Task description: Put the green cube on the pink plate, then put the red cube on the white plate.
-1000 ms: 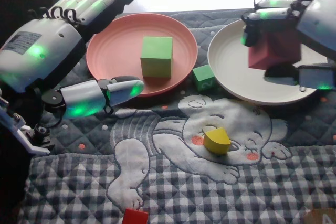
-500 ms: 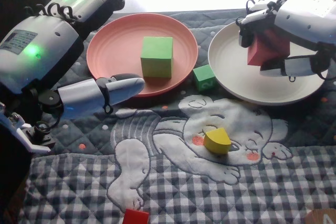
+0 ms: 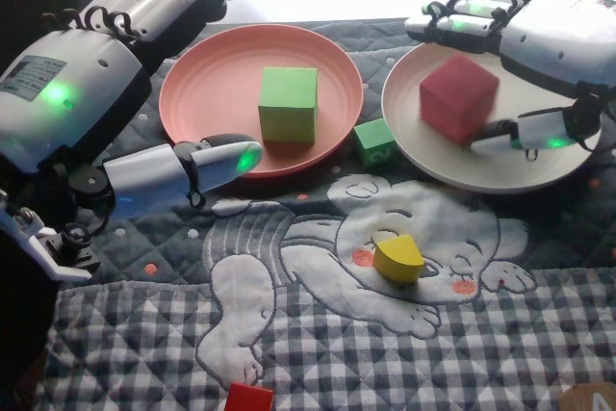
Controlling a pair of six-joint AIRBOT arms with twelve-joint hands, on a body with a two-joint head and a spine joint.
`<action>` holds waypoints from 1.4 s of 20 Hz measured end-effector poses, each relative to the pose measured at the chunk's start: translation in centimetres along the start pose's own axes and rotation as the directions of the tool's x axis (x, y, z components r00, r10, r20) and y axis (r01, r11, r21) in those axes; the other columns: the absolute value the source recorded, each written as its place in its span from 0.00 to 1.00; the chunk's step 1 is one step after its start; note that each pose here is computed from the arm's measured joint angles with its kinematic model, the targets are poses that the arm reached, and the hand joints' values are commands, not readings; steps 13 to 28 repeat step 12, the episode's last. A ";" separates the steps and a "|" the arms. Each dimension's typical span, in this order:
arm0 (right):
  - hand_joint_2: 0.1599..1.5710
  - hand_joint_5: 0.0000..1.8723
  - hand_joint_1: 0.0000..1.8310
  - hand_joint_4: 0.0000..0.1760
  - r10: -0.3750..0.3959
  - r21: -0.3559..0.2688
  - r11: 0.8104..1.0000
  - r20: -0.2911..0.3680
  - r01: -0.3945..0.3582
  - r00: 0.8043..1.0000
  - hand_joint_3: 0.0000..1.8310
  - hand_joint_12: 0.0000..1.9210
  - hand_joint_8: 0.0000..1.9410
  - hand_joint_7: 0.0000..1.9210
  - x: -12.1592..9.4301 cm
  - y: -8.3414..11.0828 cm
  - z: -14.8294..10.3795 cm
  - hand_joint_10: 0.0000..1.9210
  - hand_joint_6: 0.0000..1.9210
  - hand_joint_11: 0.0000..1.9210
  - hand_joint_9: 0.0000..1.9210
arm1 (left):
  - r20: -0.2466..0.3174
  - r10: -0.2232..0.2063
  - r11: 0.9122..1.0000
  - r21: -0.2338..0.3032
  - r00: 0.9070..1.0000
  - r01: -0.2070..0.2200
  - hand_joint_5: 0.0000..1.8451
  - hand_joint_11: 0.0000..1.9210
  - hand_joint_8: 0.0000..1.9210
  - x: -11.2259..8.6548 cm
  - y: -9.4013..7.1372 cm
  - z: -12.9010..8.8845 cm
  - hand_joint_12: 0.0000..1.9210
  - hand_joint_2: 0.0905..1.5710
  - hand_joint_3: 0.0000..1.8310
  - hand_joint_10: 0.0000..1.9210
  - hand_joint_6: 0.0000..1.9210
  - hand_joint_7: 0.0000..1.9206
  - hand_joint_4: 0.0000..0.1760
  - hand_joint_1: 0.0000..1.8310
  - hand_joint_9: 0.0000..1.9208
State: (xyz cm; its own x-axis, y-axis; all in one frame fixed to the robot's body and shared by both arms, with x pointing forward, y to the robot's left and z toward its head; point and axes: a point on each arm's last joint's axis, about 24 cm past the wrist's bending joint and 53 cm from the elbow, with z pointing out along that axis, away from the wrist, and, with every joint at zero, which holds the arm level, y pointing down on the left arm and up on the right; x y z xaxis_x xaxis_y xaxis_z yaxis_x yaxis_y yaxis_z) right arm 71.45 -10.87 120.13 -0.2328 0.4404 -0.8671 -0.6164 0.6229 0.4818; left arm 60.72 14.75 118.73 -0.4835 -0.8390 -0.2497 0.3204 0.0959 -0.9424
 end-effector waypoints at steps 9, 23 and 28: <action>0.73 0.12 0.39 0.00 0.020 -0.195 0.981 0.150 0.010 0.988 0.01 0.31 0.01 0.10 -4.5 6.3 -5.1 0.01 0.02 0.00 0.07 | 0.077 0.009 0.997 0.076 0.997 -0.015 0.15 0.10 0.32 -2.5 -2.2 -0.8 0.85 0.73 0.00 0.57 0.00 0.24 0.00 0.35 0.17; 0.84 0.01 0.31 0.00 -0.035 -0.306 0.943 0.295 0.129 0.955 0.01 0.24 0.00 0.08 -6.8 11.3 -8.3 0.01 0.00 0.00 0.09 | 0.121 0.012 0.985 0.172 0.993 -0.033 0.03 0.20 0.03 -3.9 -4.9 -0.6 0.59 0.79 0.00 0.09 0.00 0.20 0.00 0.26 0.29; 0.84 0.01 0.31 0.00 -0.035 -0.306 0.943 0.295 0.129 0.955 0.01 0.24 0.00 0.08 -6.8 11.3 -8.3 0.01 0.00 0.00 0.09 | 0.121 0.012 0.985 0.172 0.993 -0.033 0.03 0.20 0.03 -3.9 -4.9 -0.6 0.59 0.79 0.00 0.09 0.00 0.20 0.00 0.26 0.29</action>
